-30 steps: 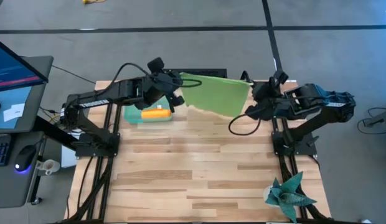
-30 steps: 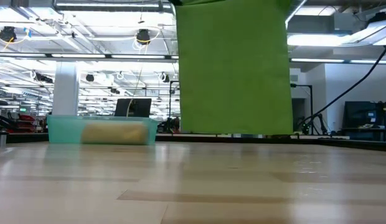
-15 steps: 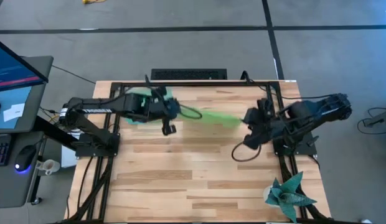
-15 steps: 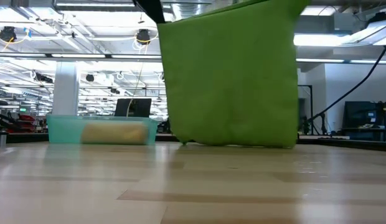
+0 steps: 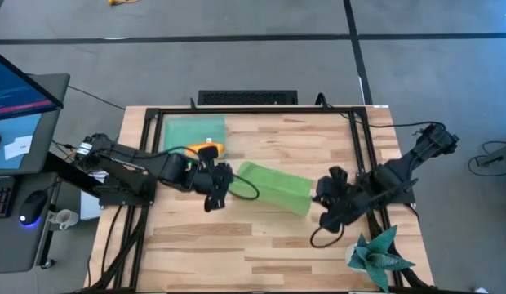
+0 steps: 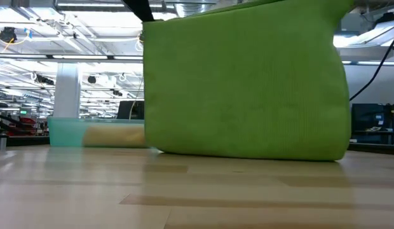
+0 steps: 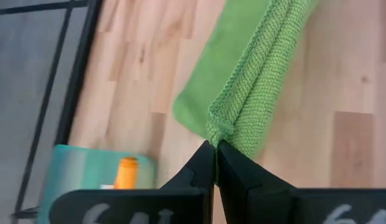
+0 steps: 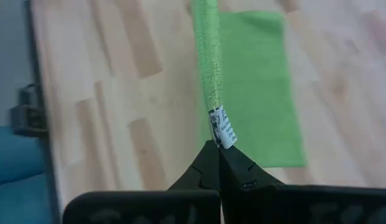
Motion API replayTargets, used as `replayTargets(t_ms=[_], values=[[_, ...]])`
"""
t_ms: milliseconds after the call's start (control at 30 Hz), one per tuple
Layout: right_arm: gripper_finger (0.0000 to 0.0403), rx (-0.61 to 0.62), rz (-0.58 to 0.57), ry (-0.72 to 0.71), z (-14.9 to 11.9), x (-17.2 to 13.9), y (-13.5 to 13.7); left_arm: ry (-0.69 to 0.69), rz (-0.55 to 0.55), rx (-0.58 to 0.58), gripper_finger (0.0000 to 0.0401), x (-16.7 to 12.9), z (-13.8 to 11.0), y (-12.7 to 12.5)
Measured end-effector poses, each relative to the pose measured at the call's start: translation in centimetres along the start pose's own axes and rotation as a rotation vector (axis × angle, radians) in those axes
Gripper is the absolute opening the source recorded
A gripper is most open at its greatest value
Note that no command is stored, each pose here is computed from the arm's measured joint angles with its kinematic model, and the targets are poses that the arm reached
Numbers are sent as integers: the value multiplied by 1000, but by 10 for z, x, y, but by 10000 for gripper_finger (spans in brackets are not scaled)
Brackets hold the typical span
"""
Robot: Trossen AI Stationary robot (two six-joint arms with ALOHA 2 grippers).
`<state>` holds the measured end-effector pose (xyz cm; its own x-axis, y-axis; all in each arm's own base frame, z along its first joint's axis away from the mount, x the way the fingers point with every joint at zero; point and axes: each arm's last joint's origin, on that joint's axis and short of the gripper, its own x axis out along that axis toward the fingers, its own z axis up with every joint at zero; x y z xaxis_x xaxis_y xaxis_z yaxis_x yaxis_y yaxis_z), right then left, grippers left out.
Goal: Roll microfiber towels into tight, uniform cylinder then place into a basket
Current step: Roll the green microfiber cloth
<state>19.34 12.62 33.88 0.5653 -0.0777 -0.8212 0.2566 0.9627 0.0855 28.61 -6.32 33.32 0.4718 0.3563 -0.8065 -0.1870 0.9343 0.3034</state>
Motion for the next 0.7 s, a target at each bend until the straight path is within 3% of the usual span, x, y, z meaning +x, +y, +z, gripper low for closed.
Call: replayTargets(t_ms=[367, 700], values=[[8, 98, 151, -43, -29, 24, 27, 11, -52, -42, 0, 17, -27, -40], [8, 47, 95, 56, -49, 69, 58, 0, -92, -107, 0, 18, -43, -64]])
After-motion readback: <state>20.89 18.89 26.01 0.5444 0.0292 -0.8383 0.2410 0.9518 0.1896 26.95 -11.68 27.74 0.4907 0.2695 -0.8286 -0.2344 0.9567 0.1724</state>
